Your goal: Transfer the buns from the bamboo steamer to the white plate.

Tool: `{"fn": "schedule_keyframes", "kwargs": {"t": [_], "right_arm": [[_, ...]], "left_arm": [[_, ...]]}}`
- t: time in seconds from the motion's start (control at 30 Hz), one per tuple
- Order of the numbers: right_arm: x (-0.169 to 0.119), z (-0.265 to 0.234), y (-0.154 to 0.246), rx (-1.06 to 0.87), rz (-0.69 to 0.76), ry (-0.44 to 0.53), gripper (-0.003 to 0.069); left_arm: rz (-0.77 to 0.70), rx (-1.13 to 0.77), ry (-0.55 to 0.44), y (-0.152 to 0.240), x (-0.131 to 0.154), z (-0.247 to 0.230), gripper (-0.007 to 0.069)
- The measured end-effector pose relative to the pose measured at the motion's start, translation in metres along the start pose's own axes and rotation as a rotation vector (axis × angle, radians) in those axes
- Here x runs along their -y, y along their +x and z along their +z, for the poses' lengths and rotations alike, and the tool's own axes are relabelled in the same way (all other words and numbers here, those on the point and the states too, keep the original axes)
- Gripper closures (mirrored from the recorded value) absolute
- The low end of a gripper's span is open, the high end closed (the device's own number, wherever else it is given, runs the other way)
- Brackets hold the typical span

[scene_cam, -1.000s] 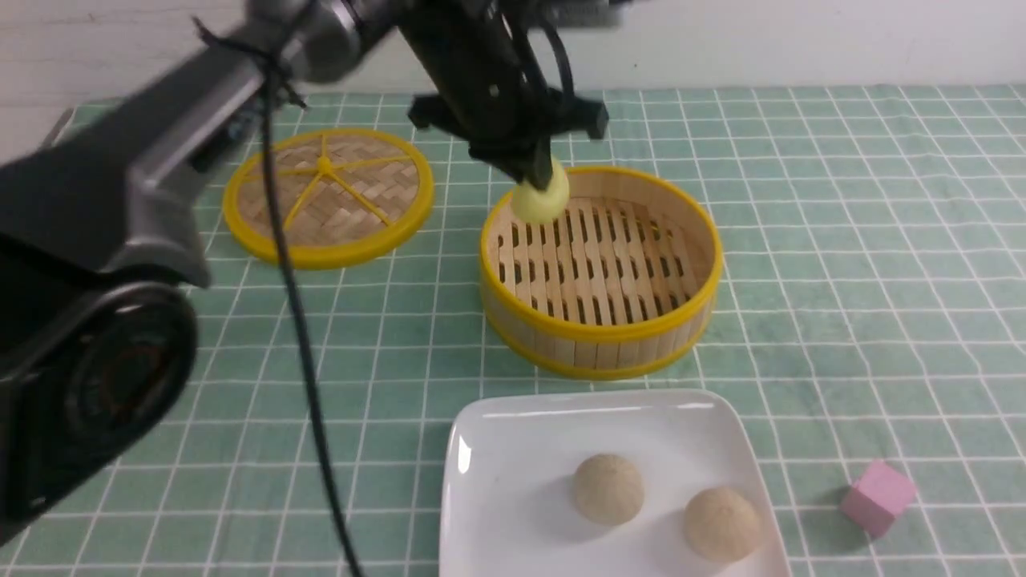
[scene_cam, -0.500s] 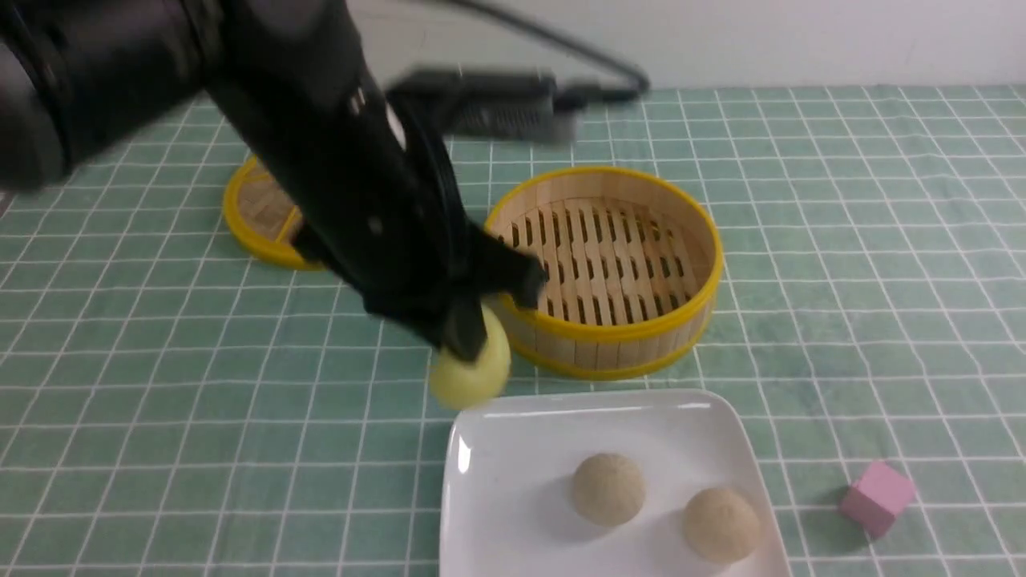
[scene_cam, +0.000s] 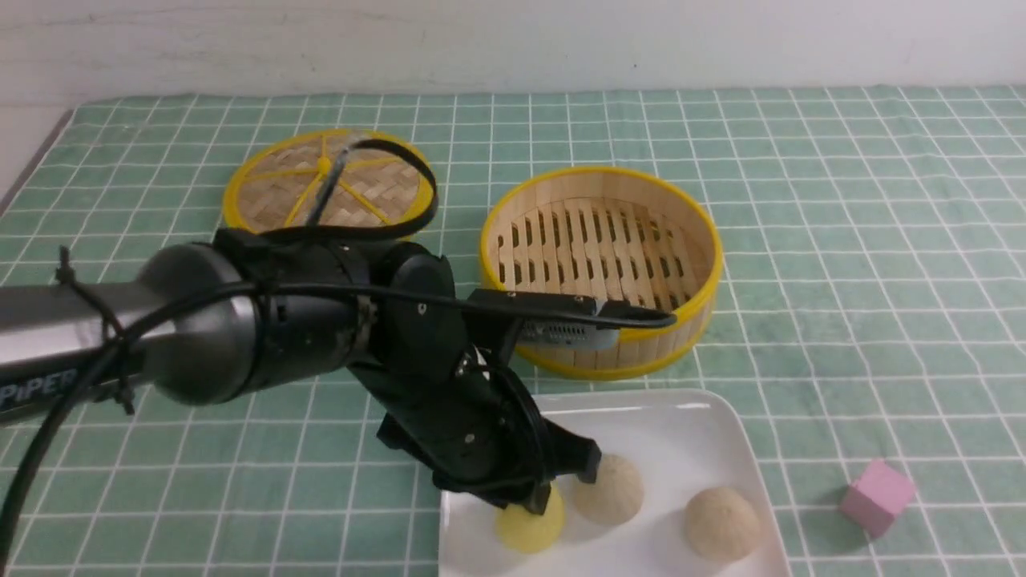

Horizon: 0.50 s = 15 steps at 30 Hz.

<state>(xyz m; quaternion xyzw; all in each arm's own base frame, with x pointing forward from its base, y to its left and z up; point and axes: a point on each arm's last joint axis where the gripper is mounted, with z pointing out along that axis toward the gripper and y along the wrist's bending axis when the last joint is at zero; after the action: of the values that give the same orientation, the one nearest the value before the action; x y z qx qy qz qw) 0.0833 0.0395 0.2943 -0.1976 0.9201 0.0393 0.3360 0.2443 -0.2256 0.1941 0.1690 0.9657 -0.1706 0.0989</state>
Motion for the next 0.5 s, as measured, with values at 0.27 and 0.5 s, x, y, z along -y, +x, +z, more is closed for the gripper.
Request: {"fn": "schedule_keyframes", "kwargs": {"t": [0.27,0.5], "right_arm": [[0.009,-0.04,0.006,0.149,0.043,-0.016,0.0624],[0.016,-0.072,0.033,0.361,0.086,-0.085,0.0624]], "left_arm": [[-0.019,0.065,0.02,-0.012,0.008,-0.019,0.0167],[0.061,0.205,0.027,-0.023,0.021,-0.079,0.0193]]}}
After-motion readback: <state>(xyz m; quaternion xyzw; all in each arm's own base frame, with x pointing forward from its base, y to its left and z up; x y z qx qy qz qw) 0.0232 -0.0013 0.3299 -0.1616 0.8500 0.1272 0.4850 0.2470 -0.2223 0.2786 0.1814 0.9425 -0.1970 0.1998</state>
